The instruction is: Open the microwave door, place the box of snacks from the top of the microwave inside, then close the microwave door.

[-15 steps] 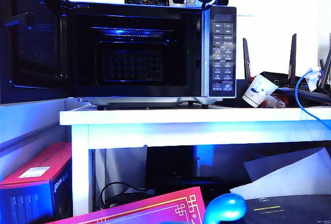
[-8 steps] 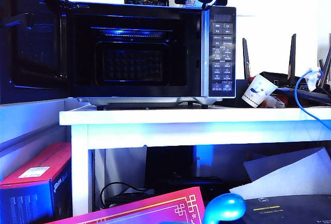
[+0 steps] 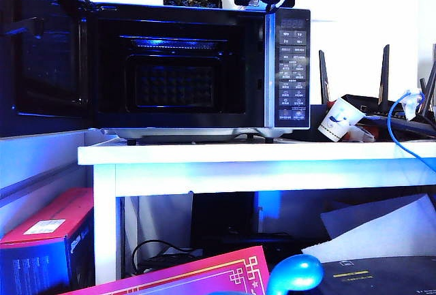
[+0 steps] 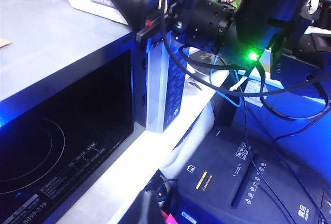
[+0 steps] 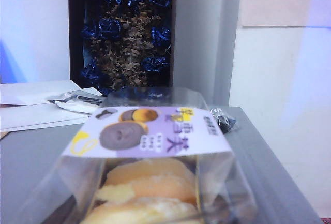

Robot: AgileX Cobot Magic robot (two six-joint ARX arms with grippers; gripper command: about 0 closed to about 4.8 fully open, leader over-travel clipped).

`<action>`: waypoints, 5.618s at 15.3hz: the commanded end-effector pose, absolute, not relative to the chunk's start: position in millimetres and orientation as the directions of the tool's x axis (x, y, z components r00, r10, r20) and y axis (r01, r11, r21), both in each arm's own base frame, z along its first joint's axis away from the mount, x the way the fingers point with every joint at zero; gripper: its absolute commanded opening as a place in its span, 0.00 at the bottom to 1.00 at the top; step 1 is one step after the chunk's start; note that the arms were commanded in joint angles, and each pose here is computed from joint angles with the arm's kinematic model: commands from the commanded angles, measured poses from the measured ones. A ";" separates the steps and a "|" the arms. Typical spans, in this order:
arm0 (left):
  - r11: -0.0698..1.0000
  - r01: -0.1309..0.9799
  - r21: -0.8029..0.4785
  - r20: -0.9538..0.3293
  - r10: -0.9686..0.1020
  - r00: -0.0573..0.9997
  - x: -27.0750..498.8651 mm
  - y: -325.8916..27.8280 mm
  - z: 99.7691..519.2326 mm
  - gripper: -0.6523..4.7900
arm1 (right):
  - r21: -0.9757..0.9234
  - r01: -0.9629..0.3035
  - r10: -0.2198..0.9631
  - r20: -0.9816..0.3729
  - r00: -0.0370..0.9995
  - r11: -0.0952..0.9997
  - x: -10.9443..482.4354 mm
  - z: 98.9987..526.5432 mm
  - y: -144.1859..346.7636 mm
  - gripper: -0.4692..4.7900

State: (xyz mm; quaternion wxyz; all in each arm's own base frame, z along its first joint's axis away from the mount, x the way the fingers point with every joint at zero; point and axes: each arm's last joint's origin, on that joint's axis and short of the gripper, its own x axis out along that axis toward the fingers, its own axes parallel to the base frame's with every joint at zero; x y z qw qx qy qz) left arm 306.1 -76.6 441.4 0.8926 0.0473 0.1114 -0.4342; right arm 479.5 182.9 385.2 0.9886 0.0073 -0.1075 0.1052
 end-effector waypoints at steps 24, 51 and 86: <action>0.616 0.788 0.000 -0.234 -0.766 0.599 305.2 -76.6 442.7 0.11 | -0.052 -0.496 0.497 0.182 0.848 0.867 357.2 512.5 146.1 0.65; 0.611 0.792 -0.001 -0.231 -0.770 0.594 304.7 -76.5 443.4 0.11 | -0.044 -0.580 0.579 0.159 0.800 0.814 430.7 240.6 249.1 0.65; 0.591 0.805 -0.060 -0.240 -0.791 0.563 303.4 -77.0 441.8 0.11 | -0.178 -0.528 0.493 -0.206 0.845 0.830 484.4 290.3 288.3 1.00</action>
